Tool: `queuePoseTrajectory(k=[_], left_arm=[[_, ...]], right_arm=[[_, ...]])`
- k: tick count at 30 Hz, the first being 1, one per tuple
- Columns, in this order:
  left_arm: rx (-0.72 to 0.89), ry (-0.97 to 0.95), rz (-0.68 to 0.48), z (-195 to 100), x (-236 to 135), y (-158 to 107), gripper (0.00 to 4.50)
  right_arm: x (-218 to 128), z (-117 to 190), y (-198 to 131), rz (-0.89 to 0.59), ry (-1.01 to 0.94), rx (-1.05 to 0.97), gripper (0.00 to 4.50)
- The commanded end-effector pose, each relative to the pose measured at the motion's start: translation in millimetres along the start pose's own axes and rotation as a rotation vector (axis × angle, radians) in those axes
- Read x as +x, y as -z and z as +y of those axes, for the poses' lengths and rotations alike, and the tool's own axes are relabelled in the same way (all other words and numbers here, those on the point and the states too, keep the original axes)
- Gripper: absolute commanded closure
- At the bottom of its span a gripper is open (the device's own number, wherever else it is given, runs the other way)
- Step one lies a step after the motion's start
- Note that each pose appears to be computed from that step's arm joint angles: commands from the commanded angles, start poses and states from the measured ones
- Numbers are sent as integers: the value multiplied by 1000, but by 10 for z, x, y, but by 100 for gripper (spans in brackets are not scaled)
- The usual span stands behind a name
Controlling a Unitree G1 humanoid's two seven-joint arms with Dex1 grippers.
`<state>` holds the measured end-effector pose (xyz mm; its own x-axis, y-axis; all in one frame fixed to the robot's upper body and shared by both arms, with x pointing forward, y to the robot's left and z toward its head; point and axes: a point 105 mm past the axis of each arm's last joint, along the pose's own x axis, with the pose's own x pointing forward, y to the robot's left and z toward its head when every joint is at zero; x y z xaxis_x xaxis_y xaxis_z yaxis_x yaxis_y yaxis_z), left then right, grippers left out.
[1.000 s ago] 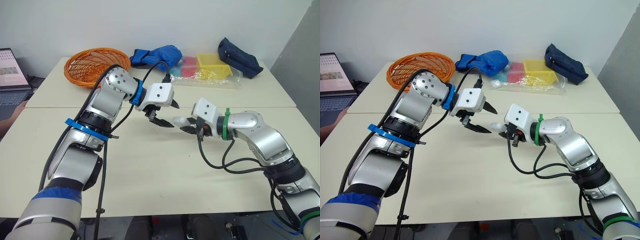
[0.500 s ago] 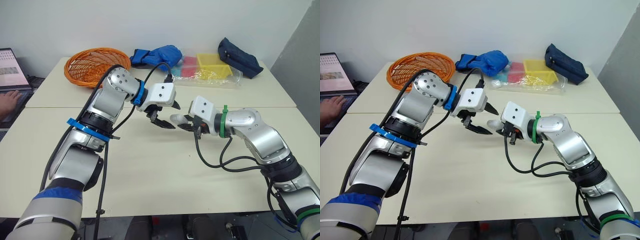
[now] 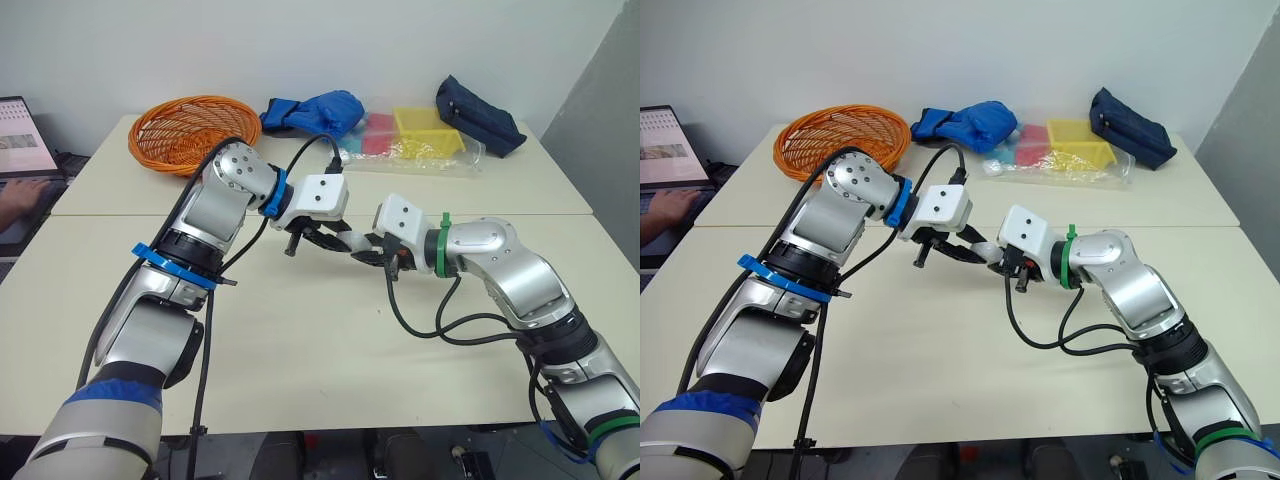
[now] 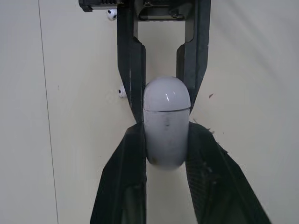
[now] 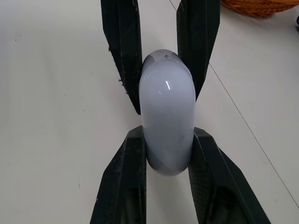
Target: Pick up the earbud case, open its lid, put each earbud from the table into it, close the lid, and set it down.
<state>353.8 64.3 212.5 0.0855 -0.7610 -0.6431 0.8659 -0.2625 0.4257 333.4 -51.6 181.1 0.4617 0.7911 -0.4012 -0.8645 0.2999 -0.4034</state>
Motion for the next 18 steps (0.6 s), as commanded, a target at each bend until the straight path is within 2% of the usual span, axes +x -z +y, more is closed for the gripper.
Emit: queuePoseTrajectory(k=[1, 18], left_arm=[[15, 27, 12, -18, 17, -27, 375], [6, 27, -4, -20, 11, -73, 375]], right_arm=[[-113, -84, -238, -62, 39, -57, 367], [-134, -80, -223, -52, 37, -56, 367]])
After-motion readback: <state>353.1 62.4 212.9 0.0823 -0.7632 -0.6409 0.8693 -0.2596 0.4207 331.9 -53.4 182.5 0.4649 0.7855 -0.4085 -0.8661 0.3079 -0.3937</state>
